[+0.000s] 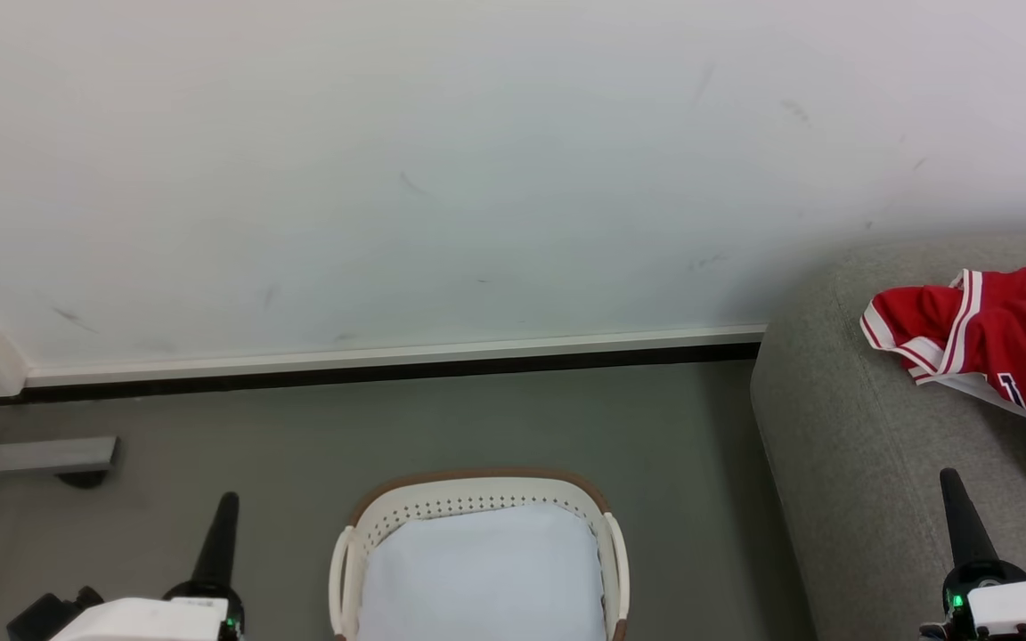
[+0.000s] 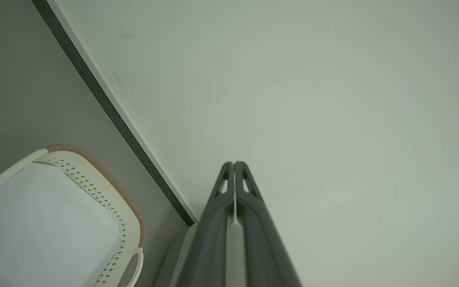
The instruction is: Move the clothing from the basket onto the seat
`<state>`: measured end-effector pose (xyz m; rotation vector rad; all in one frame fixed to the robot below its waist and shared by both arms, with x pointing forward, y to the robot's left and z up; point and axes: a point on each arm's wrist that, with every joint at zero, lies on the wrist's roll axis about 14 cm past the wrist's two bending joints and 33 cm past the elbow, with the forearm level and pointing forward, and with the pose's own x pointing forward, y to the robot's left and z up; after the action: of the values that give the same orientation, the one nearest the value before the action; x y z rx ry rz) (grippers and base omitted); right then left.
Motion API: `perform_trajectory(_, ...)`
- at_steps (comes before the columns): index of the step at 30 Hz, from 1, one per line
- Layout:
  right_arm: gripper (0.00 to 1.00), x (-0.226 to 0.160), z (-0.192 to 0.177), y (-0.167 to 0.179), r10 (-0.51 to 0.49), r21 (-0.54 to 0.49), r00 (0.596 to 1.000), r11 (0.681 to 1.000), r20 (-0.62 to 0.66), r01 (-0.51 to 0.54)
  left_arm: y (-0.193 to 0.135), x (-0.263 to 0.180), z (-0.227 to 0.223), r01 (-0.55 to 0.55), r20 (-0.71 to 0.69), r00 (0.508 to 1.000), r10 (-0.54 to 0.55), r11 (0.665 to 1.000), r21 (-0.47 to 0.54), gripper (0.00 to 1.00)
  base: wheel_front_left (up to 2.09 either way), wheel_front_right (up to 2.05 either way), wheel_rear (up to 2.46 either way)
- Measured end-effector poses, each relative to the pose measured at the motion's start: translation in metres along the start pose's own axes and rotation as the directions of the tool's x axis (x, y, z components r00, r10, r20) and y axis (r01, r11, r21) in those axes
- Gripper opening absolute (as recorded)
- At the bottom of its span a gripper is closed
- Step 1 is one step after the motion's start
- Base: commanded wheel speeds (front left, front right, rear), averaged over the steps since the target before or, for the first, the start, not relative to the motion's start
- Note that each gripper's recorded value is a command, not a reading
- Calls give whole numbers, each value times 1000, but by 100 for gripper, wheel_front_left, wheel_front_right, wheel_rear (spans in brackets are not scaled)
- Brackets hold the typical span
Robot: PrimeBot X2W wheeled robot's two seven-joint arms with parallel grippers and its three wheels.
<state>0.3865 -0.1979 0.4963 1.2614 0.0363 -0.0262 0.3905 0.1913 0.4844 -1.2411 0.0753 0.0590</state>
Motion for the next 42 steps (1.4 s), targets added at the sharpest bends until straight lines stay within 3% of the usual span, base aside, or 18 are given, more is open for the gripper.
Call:
perform_trajectory(17, 0, 1, 2, 3, 10, 129, 1000, 992, 6, -11, -6, -2, 5, 27, 4, 1000, -27, 991, -134, 0, 0, 0, 0)
perform_trajectory(42, 0, 2, 5, 9, 34, 286, 999, 957, 9, -36, -14, -4, 13, 70, 18, 998, -68, 950, -305, 0, 0, 0, 0)
